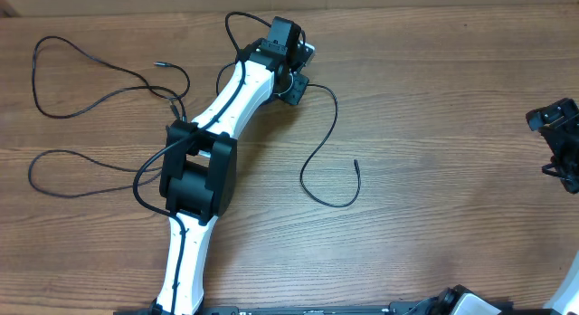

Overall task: Untangle cables
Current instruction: 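Reach the left gripper to the long center-right black cable, then grasp the long black cable and lift it up with the left gripper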

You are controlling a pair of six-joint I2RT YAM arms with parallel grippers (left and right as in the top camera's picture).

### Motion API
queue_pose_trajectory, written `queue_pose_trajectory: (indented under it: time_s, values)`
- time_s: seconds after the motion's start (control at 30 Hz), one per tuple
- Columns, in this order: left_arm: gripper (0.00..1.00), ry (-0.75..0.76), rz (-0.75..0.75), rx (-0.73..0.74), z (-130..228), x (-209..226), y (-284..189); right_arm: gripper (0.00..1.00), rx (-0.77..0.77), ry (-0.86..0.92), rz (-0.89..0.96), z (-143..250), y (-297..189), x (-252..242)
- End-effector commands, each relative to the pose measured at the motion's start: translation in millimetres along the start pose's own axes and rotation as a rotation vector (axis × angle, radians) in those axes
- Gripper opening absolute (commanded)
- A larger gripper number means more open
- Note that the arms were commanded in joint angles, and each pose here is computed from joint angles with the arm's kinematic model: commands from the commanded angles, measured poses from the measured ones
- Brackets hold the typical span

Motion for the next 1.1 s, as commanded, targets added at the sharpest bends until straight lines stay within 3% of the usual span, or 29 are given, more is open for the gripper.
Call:
queue_pose_trajectory:
  time_s: [0.0,0.07,0.1,0.33,0.5,0.67,0.87,1.07]
  values:
    - [0.29,0.000,0.024,0.026,7.6,2.7,16.5,1.00,-0.022,-0.012,0.000,-2.9,-3.5,1.4]
    - [0.16,-0.001,0.041,0.020,6.9,1.4,16.5,1.00,-0.021,-0.011,0.000,-2.8,-3.4,1.3]
    - [0.04,-0.003,0.039,0.014,5.5,1.7,15.6,1.00,-0.022,-0.012,0.000,-2.9,-3.5,1.4]
    - [0.04,-0.287,0.119,-0.074,-31.0,-2.4,-40.6,1.00,-0.021,-0.011,0.000,-2.8,-3.4,1.3]
    - [0.04,-0.414,0.271,-0.110,-47.8,-11.7,-123.6,1.00,-0.022,-0.012,0.000,-2.9,-3.5,1.4]
    - [0.04,-0.406,0.368,-0.156,-45.1,-26.2,-199.4,1.00,-0.022,-0.012,0.000,-2.9,-3.5,1.4]
    - [0.04,-0.398,0.378,-0.219,-24.1,-37.7,-281.2,1.00,-0.022,-0.012,0.000,-2.9,-3.5,1.4]
    - [0.04,-0.425,0.378,-0.187,5.4,-51.1,-327.1,1.00,-0.021,-0.011,0.000,-2.8,-3.4,1.3]
Point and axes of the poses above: each gripper's point midway between its finger pads, its own y axis out along the fingers, its own x axis along the line the jaws close on, z = x × y, the point moved 9 cm from there along -y, back along the fingers, and after that the axes turned 4 degrees about y, right-handed, at the moved point
